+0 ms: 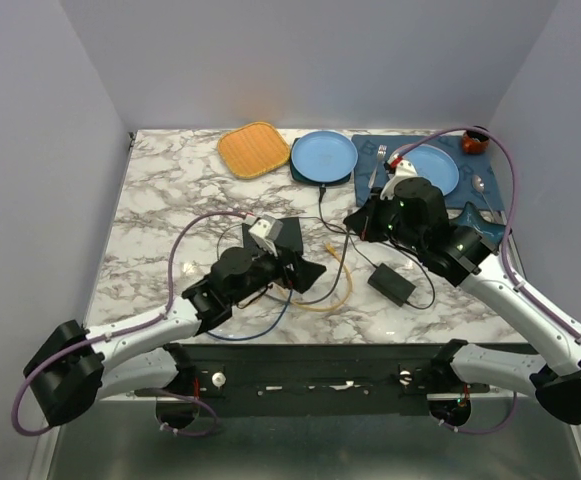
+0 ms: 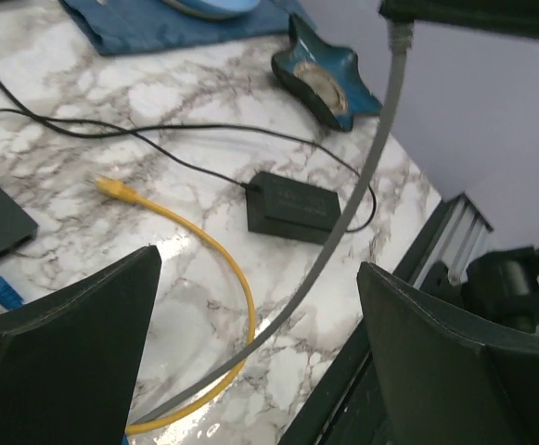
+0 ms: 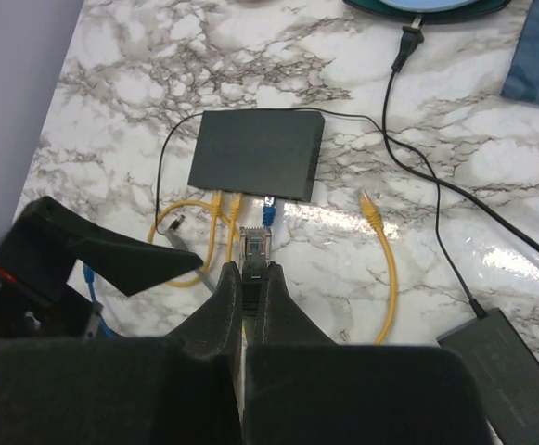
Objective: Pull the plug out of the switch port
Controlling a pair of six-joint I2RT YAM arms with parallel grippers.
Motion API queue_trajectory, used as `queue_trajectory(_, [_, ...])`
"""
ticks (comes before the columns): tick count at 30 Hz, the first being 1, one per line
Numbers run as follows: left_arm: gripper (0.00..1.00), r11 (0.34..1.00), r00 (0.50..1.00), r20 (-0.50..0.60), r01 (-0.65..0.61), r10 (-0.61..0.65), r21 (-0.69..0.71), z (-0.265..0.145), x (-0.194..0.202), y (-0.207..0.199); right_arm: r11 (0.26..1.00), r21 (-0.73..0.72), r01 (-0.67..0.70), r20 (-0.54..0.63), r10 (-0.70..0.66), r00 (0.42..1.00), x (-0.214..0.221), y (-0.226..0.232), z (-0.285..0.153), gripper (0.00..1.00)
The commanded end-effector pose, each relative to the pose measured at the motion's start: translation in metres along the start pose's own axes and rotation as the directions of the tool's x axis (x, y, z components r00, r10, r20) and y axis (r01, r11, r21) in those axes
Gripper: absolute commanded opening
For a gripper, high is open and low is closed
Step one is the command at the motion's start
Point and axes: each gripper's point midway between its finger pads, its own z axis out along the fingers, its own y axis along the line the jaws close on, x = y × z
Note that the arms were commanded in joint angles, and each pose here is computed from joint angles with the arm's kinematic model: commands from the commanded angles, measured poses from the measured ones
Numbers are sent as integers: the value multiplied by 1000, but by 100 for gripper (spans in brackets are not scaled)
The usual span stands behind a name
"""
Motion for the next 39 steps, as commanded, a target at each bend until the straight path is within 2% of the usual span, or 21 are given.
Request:
queue_trajectory(1, [99, 985, 985, -58, -156, 160, 76, 17, 26, -23, 998, -50, -32, -59, 29, 998, 12, 11, -2, 1])
queue_trajectory(6, [99, 980, 984, -43, -164, 170, 112, 22, 33, -38, 997, -64, -40, -74, 35, 997, 16, 13, -2, 1])
queue_trajectory(11, [98, 980, 977, -95, -186, 192, 72, 34, 47, -30, 992, -110, -55, -86, 46, 995, 17, 22, -6, 1])
queue_trajectory(14, [93, 980, 974, -121, -182, 191, 75, 40, 55, -28, 989, -133, -60, -83, 49, 995, 15, 27, -10, 1])
queue_trajectory(17, [76, 980, 971, -141, -185, 195, 79, 45, 61, -28, 987, -148, -67, -78, 56, 995, 13, 30, -15, 1])
queue_trajectory(18, [61, 980, 971, -143, -184, 193, 76, 46, 61, -27, 986, -152, -67, -79, 55, 995, 14, 30, -16, 1])
queue_trajectory(20, [45, 980, 970, -145, -184, 193, 73, 48, 61, -27, 987, -150, -66, -68, 57, 996, 12, 29, -19, 1])
queue_trajectory(21, [32, 980, 970, -147, -184, 193, 73, 48, 62, -27, 987, -145, -65, -63, 56, 996, 12, 28, -20, 1])
queue_trajectory(22, [26, 981, 973, -134, -181, 190, 76, 48, 58, -30, 989, -138, -61, -61, 53, 997, 13, 25, -20, 4])
queue_trajectory(23, [20, 981, 974, -128, -180, 189, 77, 48, 55, -31, 991, -122, -56, -52, 50, 997, 13, 22, -19, 13])
queue_trajectory(24, [9, 981, 976, -118, -176, 186, 85, 47, 51, -34, 992, -117, -48, -50, 42, 998, 14, 20, -20, 36])
queue_trajectory(26, [1, 982, 983, -74, -158, 165, 103, 45, 34, -45, 998, -47, -37, -29, 36, 999, 17, 4, -16, 52])
queue_trajectory(27, [0, 982, 986, -53, -149, 156, 113, 44, 27, -51, 999, -21, -41, -11, 41, 999, 17, -2, -18, 60])
queue_trajectory(30, [0, 971, 994, 21, -111, 109, 212, 35, -5, -82, 993, 97, -71, 62, 65, 996, 18, -31, -18, 69])
queue_trajectory(35, [0, 911, 994, 99, -2, -43, 413, 19, -51, -124, 989, 112, -96, 155, 78, 985, 16, -44, -29, 73])
queue_trajectory(36, [0, 891, 990, 77, 71, -117, 449, 16, -57, -128, 988, 120, -101, 153, 82, 985, 20, -47, -28, 73])
queue_trajectory(39, [0, 795, 980, 47, 128, -193, 593, 5, -69, -152, 984, 135, -115, 166, 92, 982, 23, -53, -30, 73])
